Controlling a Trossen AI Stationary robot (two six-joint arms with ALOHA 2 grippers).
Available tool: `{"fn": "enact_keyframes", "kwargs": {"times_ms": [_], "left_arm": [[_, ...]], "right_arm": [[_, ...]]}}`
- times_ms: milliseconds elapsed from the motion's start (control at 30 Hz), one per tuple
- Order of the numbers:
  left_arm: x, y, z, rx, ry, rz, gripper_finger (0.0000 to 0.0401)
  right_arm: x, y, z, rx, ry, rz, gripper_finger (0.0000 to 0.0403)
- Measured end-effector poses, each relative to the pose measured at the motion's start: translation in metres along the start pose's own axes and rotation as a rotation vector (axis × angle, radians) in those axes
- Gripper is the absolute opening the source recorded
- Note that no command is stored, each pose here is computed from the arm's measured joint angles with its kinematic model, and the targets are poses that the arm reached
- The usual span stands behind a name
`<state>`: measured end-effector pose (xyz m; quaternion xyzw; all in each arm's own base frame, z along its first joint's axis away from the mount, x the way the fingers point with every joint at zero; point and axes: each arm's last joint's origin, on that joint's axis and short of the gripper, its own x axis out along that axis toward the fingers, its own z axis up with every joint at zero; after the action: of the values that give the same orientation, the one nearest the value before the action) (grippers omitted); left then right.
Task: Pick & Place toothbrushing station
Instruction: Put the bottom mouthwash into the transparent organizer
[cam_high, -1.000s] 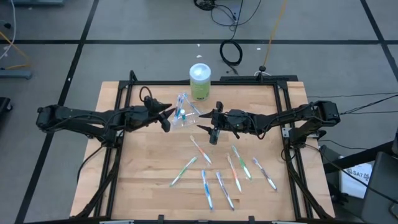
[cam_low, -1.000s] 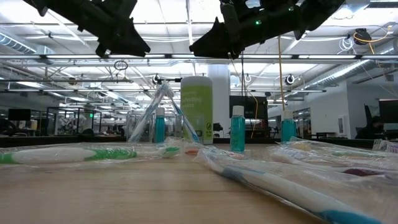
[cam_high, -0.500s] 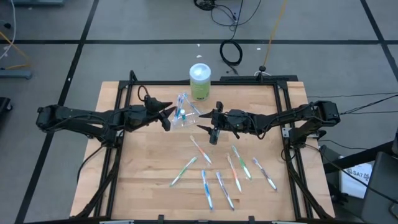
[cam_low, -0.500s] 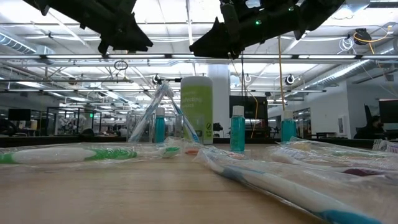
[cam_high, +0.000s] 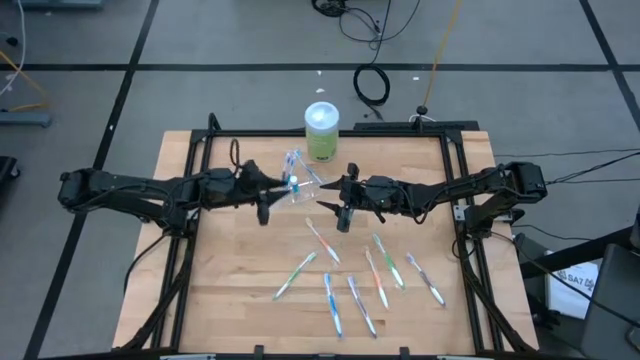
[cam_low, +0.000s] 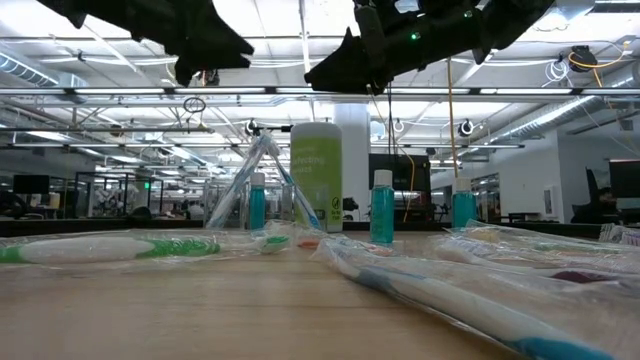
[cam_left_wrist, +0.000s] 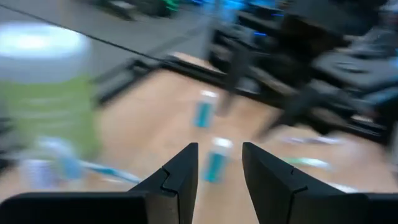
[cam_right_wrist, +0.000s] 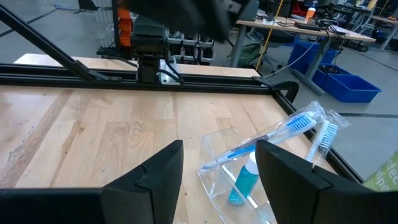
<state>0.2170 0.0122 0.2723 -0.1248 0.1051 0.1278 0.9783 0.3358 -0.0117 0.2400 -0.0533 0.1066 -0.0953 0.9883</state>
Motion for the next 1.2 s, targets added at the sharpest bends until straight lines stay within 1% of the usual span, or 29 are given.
{"fn": "enact_keyframes", "kwargs": {"times_ms": [67,100,167,200,267,333,367,567,767,833,933,967,1033,1067,1133,1200], "left_arm": [[-0.001,-0.004,-0.005,-0.044,0.069,-0.089,0.0131],[-0.001,-0.006,-0.009,-0.047,0.111,-0.119,0.0131],[-0.003,-0.010,-0.015,-0.034,0.174,-0.146,0.0131],[-0.004,-0.012,-0.018,-0.024,0.193,-0.137,0.0131],[-0.005,-0.014,-0.022,-0.009,0.202,-0.078,0.0131],[-0.006,-0.015,-0.023,-0.014,0.200,-0.030,0.0131],[-0.007,-0.016,-0.024,-0.022,0.198,-0.023,0.0131],[-0.009,-0.024,-0.025,-0.005,0.197,-0.059,0.0131],[-0.008,-0.032,-0.032,0.005,0.230,-0.090,0.0131],[-0.009,-0.035,-0.035,0.016,0.252,-0.098,0.0131],[-0.010,-0.039,-0.035,0.017,0.241,-0.120,0.0131],[-0.011,-0.039,-0.035,0.019,0.247,-0.122,0.0131],[-0.011,-0.040,-0.036,0.021,0.250,-0.125,0.0131],[-0.011,-0.040,-0.036,0.021,0.247,-0.125,0.0131],[-0.011,-0.040,-0.036,0.021,0.245,-0.118,0.0131],[-0.011,-0.040,-0.036,0.024,0.242,-0.108,0.0131]], "right_arm": [[0.000,0.000,0.000,0.000,0.000,0.000,0.0196],[0.000,0.000,0.000,0.000,0.000,0.000,0.0196],[0.000,0.000,0.000,0.000,0.000,0.000,0.0196],[0.000,0.000,0.000,0.000,0.000,0.000,0.0196],[0.000,0.000,0.000,0.000,0.000,0.000,0.0196],[0.000,0.000,0.000,0.000,0.000,0.000,0.0196],[0.000,0.000,0.000,0.000,0.000,0.000,0.0196],[0.000,0.000,0.000,0.000,0.000,0.000,0.0196],[0.000,0.001,0.001,0.008,-0.007,0.003,0.0196],[-0.001,0.003,0.001,0.088,-0.009,0.015,0.0196],[-0.001,0.008,0.001,0.207,-0.007,0.081,0.0196],[-0.002,0.011,0.001,0.223,0.000,0.120,0.0196],[-0.003,0.016,0.000,0.216,0.022,0.189,0.0196],[-0.003,0.019,-0.002,0.209,0.040,0.202,0.0196],[-0.004,0.021,-0.008,0.194,0.107,0.188,0.0196],[-0.006,0.020,-0.017,0.178,0.200,0.119,0.0196]]}}
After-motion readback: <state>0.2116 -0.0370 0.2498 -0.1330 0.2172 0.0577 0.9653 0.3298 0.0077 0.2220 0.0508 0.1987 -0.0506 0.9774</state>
